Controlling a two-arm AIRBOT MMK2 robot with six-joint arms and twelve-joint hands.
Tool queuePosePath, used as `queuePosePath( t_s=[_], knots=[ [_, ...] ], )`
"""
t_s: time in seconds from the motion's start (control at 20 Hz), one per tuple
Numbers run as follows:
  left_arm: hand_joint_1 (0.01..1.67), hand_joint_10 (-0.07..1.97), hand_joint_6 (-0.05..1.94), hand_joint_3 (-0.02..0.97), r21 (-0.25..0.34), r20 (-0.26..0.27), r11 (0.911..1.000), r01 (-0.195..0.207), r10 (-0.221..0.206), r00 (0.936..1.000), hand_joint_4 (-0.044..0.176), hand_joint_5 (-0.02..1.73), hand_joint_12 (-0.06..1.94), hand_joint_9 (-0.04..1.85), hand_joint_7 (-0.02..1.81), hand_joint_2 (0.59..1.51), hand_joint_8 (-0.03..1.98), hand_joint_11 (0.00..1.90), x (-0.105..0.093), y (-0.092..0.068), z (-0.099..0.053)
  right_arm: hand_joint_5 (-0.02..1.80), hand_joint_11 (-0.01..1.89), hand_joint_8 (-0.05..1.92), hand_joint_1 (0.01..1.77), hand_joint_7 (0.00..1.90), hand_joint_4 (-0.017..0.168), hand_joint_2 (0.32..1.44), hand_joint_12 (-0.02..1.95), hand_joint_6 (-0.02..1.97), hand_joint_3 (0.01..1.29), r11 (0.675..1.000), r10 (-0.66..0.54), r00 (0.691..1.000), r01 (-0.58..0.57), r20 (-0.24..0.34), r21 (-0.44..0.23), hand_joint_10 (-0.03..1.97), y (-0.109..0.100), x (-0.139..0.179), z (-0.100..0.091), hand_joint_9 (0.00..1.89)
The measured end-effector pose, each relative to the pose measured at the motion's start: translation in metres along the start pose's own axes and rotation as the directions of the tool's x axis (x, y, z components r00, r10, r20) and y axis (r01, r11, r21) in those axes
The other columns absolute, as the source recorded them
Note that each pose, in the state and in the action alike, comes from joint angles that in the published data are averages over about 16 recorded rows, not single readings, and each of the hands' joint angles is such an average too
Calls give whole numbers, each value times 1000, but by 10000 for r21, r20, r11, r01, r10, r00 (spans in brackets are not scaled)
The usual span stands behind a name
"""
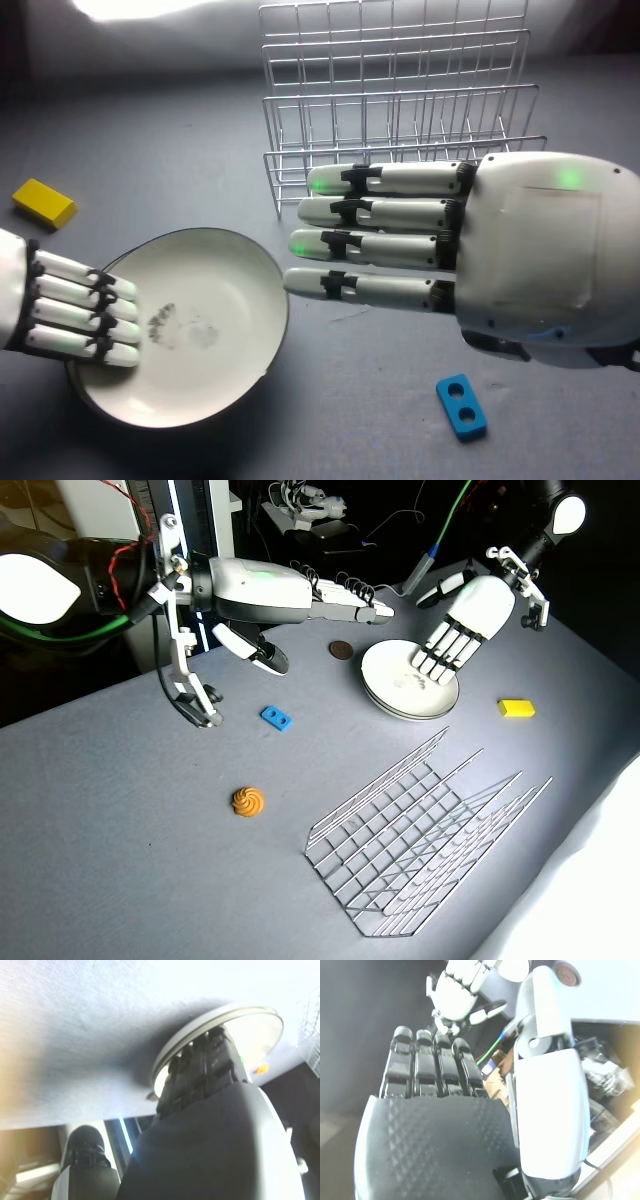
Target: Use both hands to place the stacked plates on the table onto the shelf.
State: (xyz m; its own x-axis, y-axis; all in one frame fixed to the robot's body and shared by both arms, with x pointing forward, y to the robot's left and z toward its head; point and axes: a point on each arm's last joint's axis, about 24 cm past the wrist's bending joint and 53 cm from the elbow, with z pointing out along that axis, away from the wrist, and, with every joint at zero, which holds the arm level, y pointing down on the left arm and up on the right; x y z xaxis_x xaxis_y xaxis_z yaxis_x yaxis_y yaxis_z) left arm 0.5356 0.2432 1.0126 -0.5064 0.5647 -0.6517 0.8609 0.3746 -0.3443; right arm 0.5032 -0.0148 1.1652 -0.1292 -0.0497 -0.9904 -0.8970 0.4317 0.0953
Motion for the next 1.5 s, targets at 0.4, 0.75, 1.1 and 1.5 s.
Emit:
queuePosePath(
  t_s=[0.4, 0.75, 1.1, 1.5],
  knots=[
    [14, 7, -13, 22, 339, 213, 9994, 23, -30, 9998, -3, 10, 9, 17, -3, 1072, -14, 14, -16, -20, 24, 20, 21, 11, 1153, 12, 3, 1008, -2, 15, 13, 9998, -211, 9994, 212, -285, 44, 6, 0, 20, 23, 22],
    [14, 7, -12, 17, 480, 339, 9988, 42, -58, 9994, -2, 16, 10, 20, -2, 1080, -13, 14, -26, -31, 36, 20, 22, 11, 1165, 12, 3, 1027, -2, 15, 13, 9997, -223, 9986, 217, -473, -128, 5, -5, 43, 53, 21],
    [14, 7, -12, 16, 487, 374, 9988, 86, -104, 9992, -2, 23, 10, 21, -2, 1084, -13, 14, -29, -32, 39, 49, 22, 10, 1147, 34, 4, 1070, 83, 15, 13, 9996, -227, 9974, 218, -683, -152, 5, -16, 70, 88, 38],
    [14, 7, -10, 16, 495, 382, 9987, 130, -149, 9992, -2, 18, 10, 21, -2, 1087, -10, 14, -30, -32, 39, 308, 134, 55, 1138, 324, 0, 1126, 697, 83, 13, 9994, -260, 9980, 245, -577, -252, 55, -17, 84, 119, 346]
  ],
)
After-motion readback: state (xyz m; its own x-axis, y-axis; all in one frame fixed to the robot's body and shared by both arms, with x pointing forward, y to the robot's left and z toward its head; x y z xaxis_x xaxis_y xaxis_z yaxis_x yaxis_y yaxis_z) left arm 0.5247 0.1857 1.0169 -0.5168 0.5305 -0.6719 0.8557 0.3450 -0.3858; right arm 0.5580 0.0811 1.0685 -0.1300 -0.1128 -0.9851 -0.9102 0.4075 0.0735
